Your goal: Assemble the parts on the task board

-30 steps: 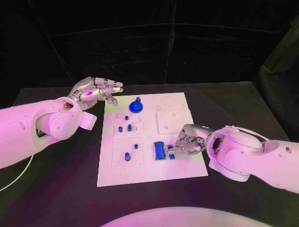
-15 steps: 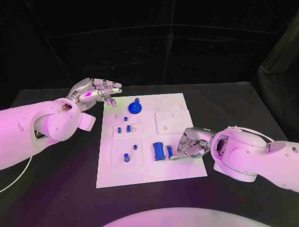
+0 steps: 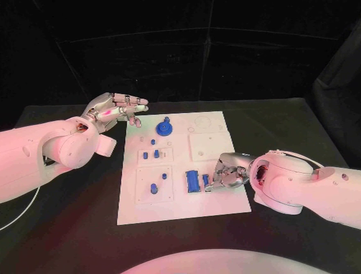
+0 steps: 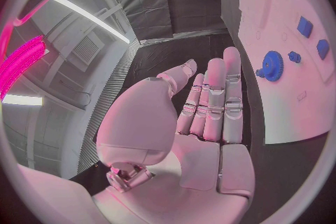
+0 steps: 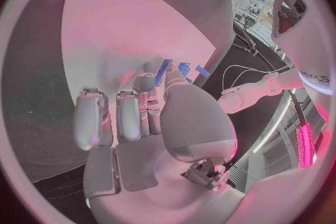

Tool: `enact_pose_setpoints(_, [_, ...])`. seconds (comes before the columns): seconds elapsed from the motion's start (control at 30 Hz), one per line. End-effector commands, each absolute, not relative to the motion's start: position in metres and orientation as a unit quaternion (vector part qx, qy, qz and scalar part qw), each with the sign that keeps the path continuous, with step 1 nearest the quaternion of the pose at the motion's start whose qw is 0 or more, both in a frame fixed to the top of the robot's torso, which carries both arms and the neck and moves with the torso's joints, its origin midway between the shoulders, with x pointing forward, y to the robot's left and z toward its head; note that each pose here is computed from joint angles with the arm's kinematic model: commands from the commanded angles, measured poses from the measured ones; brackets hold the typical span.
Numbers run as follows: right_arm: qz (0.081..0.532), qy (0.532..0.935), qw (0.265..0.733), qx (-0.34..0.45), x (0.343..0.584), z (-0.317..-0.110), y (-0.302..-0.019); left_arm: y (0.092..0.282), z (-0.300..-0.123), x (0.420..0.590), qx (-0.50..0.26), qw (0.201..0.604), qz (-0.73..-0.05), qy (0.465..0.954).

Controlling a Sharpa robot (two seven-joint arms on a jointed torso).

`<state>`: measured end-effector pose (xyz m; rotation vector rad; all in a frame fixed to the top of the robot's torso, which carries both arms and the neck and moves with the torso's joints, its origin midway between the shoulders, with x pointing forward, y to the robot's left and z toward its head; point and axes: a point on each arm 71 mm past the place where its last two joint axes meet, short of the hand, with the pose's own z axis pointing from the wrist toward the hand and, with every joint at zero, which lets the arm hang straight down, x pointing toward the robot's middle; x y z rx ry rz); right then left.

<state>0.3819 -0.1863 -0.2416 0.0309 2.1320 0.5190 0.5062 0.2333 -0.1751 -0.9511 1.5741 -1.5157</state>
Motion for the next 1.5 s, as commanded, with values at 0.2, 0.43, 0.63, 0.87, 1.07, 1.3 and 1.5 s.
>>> enact_pose_setpoints(0.2, [0.218,0.858,0.465,0.007,0.382,-0.24,-0.184,0.233,-0.174,0.506,-0.369,0.368,-0.595,0.612])
enact_pose_setpoints(0.43, [0.344,0.834,0.425,0.078,0.376,-0.233,-0.191,0.234,-0.173,0.505,-0.369,0.37,-0.597,0.61])
enact_pose_setpoints(0.63, [0.461,0.76,0.404,0.215,0.406,-0.221,-0.215,0.236,-0.172,0.507,-0.383,0.363,-0.608,0.594])
enact_pose_setpoints(0.87, [0.529,0.661,0.405,0.346,0.463,-0.221,-0.242,0.243,-0.173,0.518,-0.413,0.375,-0.62,0.551])
enact_pose_setpoints(1.07, [0.549,0.591,0.443,0.391,0.517,-0.222,-0.25,0.253,-0.182,0.536,-0.439,0.409,-0.612,0.514])
enact_pose_setpoints(1.3, [0.55,0.563,0.464,0.405,0.546,-0.228,-0.249,0.253,-0.195,0.553,-0.462,0.443,-0.587,0.496])
enact_pose_setpoints(1.5, [0.522,0.591,0.468,0.399,0.545,-0.233,-0.246,0.245,-0.201,0.551,-0.451,0.424,-0.583,0.526])
